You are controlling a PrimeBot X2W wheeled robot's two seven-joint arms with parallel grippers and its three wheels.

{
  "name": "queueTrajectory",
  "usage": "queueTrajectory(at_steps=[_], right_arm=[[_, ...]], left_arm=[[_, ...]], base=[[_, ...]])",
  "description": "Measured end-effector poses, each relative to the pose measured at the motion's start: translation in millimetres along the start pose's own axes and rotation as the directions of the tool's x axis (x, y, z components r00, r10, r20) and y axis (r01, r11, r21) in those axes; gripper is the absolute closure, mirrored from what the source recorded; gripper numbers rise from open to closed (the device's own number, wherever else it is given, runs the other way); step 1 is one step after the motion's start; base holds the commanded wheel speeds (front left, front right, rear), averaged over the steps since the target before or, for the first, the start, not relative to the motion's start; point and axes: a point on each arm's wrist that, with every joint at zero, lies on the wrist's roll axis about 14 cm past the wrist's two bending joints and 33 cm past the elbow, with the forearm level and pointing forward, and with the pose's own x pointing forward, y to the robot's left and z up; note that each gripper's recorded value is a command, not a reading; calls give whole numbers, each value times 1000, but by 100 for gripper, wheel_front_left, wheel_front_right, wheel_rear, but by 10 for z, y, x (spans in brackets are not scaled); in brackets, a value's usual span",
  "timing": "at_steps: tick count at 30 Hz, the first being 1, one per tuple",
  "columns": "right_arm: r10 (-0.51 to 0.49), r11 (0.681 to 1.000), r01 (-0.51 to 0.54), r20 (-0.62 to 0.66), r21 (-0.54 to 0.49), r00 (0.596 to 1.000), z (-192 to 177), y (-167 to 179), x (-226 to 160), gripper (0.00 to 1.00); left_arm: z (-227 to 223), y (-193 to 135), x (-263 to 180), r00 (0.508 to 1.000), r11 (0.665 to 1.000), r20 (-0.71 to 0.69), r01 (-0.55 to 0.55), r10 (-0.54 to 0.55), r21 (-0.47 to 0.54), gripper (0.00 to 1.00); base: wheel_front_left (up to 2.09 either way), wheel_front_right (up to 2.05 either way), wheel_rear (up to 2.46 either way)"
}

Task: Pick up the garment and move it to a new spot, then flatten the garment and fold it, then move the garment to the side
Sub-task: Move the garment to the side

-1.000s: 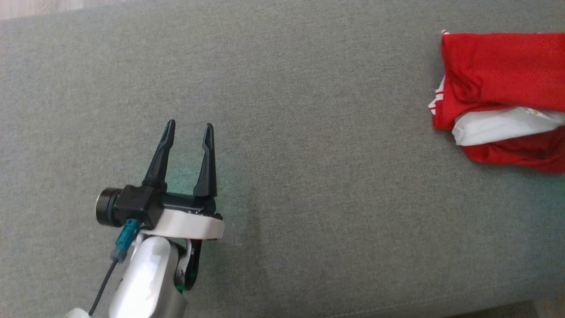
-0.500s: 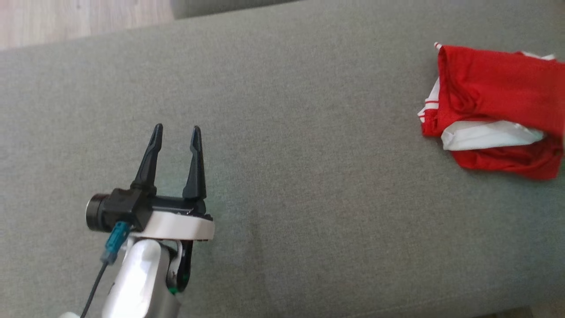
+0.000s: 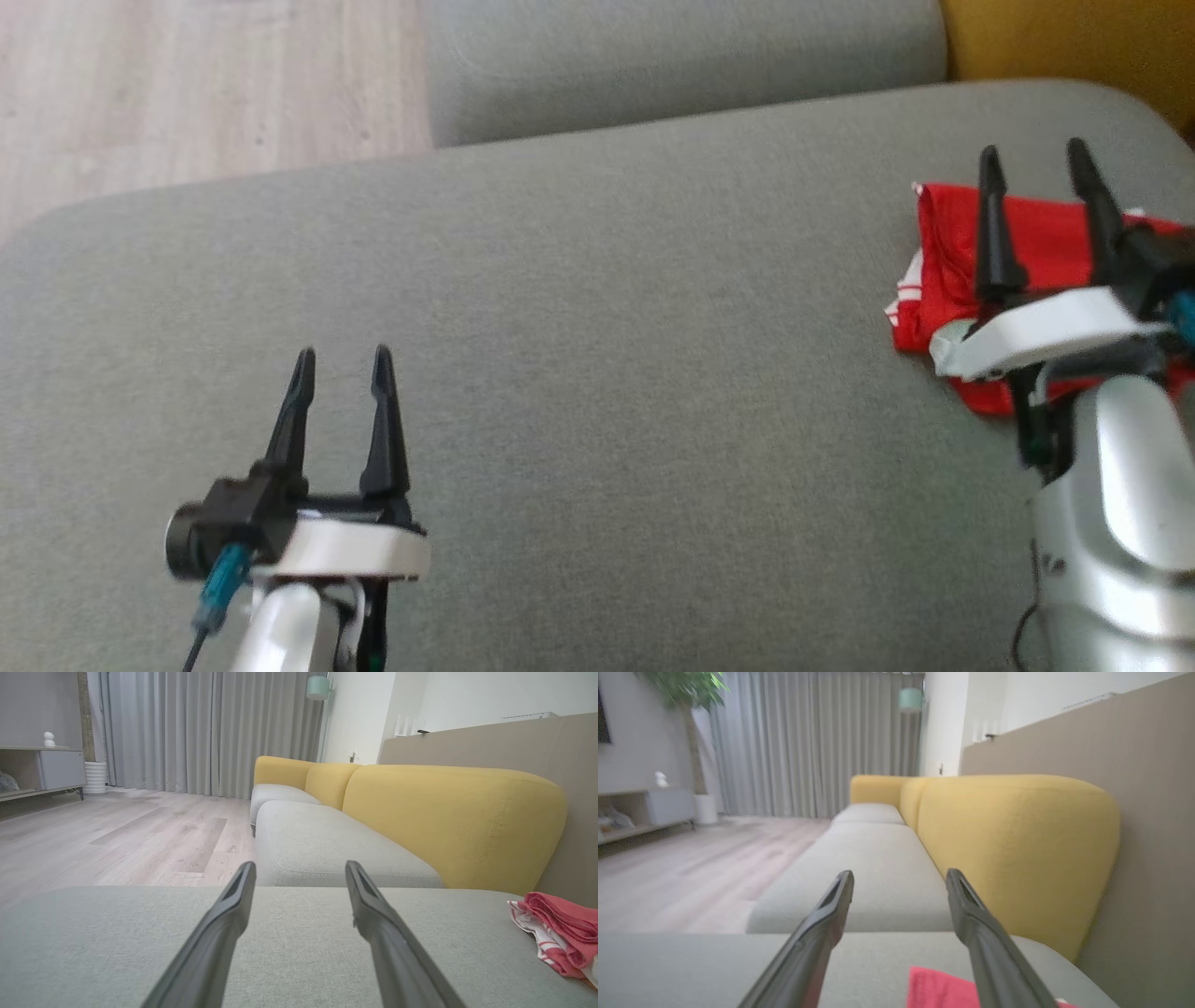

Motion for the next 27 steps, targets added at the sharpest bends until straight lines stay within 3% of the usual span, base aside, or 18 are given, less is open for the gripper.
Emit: queueTrajectory(at_steps=[6, 13, 27], right_arm=[[61, 988, -69, 64, 140, 996, -1, 296, -187, 0], [145, 944, -122, -53, 305, 988, -548, 697, -666, 0], [174, 934, -130, -106, 334, 979, -726, 805, -867, 0]], left_arm=[[30, 166, -219, 999, 999, 5, -51, 51, 3, 0], [-8, 330, -397, 994, 994, -7, -111, 111, 4, 0], [-60, 503, -505, 983, 982, -22, -184, 183, -51, 0]], base=[[0, 0, 0], [0, 0, 0], [0, 0, 0]])
